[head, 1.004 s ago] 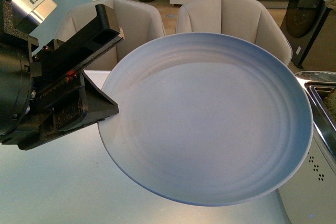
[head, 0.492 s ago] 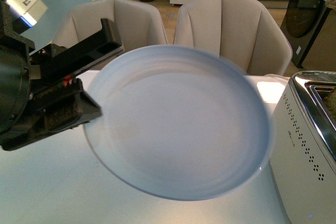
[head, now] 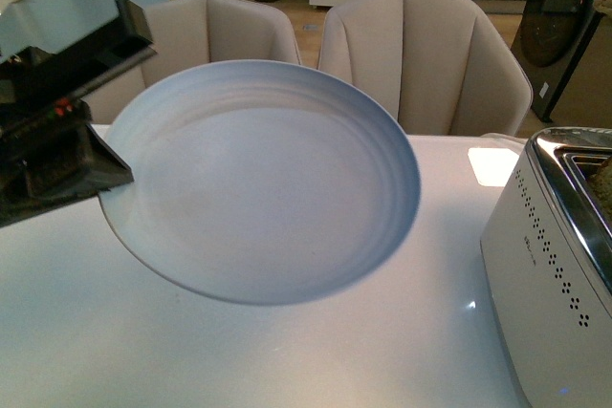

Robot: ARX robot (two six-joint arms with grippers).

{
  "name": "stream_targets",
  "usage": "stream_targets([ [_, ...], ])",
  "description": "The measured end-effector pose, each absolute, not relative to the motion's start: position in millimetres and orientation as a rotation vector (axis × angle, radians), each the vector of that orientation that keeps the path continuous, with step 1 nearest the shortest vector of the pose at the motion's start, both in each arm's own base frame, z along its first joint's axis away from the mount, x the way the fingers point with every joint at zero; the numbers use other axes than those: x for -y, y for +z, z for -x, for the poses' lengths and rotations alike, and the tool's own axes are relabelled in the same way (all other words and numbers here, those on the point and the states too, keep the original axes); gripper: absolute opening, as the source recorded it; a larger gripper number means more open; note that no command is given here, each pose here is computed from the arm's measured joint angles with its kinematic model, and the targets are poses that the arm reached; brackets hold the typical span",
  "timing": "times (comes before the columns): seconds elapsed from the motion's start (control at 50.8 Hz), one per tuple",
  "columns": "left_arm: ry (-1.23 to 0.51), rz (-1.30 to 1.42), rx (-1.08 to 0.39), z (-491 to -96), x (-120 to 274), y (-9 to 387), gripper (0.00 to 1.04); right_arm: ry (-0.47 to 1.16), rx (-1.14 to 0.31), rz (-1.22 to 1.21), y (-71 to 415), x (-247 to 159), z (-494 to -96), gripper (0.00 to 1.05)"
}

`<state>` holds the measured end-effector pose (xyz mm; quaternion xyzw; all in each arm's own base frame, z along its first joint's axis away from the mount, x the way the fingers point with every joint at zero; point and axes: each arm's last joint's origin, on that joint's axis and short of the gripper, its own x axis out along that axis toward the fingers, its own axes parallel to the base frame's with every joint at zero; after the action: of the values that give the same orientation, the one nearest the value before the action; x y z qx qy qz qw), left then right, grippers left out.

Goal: Left arm holds plate, right arm toasts bread

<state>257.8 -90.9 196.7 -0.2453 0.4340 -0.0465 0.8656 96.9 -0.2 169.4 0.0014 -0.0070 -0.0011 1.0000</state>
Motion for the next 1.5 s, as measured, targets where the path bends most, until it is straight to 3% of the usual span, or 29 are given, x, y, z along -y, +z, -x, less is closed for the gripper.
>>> stream_targets([
  [0.236, -0.051, 0.574, -0.868, -274, 30, 175, 0.03, -0.002, 0.014, -0.003, 169, 0, -97, 0.96],
  [0.394, 0.021, 0.598, -0.919, -273, -33, 130, 0.03, -0.002, 0.014, -0.003, 169, 0, -97, 0.96],
  [0.59, 0.076, 0.61, -0.949, -260, -69, 89, 0.03, -0.002, 0.014, -0.003, 169, 0, -97, 0.96],
  [1.063, 0.054, 0.607, -1.02, -223, -81, 10, 0.03, -0.002, 0.014, -0.003, 169, 0, -97, 0.96],
  [1.496, 0.029, 0.609, -1.049, -224, -68, -23, 0.03, -0.002, 0.014, -0.003, 169, 0, -97, 0.96],
])
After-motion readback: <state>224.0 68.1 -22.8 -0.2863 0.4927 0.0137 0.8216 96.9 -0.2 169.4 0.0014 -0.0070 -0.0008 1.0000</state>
